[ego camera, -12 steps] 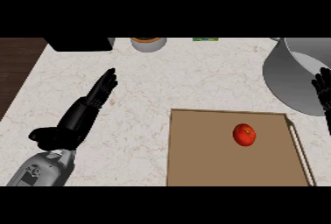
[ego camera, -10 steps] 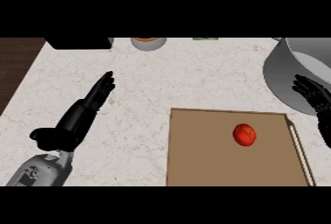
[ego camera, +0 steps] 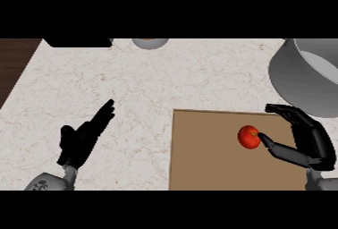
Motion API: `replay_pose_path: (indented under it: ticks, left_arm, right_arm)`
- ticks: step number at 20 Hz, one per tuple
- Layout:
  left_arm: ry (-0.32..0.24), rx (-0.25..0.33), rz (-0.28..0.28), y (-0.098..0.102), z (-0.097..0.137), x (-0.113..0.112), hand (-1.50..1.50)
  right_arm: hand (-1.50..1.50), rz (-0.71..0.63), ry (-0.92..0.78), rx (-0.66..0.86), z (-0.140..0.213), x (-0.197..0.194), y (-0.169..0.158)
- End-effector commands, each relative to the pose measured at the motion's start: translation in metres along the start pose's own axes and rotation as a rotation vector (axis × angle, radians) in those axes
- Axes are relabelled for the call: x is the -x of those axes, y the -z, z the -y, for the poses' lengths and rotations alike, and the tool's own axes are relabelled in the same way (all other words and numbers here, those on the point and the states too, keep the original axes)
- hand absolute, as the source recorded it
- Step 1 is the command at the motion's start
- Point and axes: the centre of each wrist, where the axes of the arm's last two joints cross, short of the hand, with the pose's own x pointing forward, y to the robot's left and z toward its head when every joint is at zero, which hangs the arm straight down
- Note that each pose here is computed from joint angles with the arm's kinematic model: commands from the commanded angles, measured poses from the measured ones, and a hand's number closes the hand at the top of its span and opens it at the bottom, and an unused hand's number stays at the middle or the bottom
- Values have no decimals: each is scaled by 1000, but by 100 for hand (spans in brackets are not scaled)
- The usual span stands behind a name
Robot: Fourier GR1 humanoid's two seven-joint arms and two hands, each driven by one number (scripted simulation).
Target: Pick the tomato from the tray and place it in the pot
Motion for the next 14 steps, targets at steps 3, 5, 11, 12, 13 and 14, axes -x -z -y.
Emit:
replay_pose_path:
  ticks: [3, 5, 11, 12, 13, 14]
  left_arm:
    - [-9, -23, -87, 1, -12, 11, 0]
    - [-25, -12, -76, 17, 0, 29, 0]
    - [-13, -26, -64, 4, 13, 22, 0]
    - [-9, -33, -78, 0, -2, 13, 0]
    - [-25, 2, -68, 3, -6, 19, 0]
    - [-19, -19, -72, 11, -12, 21, 0]
  right_arm:
    - [-150, 223, 236, 104, 27, 13, -26]
    - [-150, 205, 231, 15, 31, -3, -3]
    - [-150, -113, 20, -203, 78, -60, 17]
    - [-150, -148, 35, -246, 80, -61, 9]
    - [-150, -184, 63, -225, 89, -60, 7]
    - [-150, -188, 65, -254, 92, -75, 31]
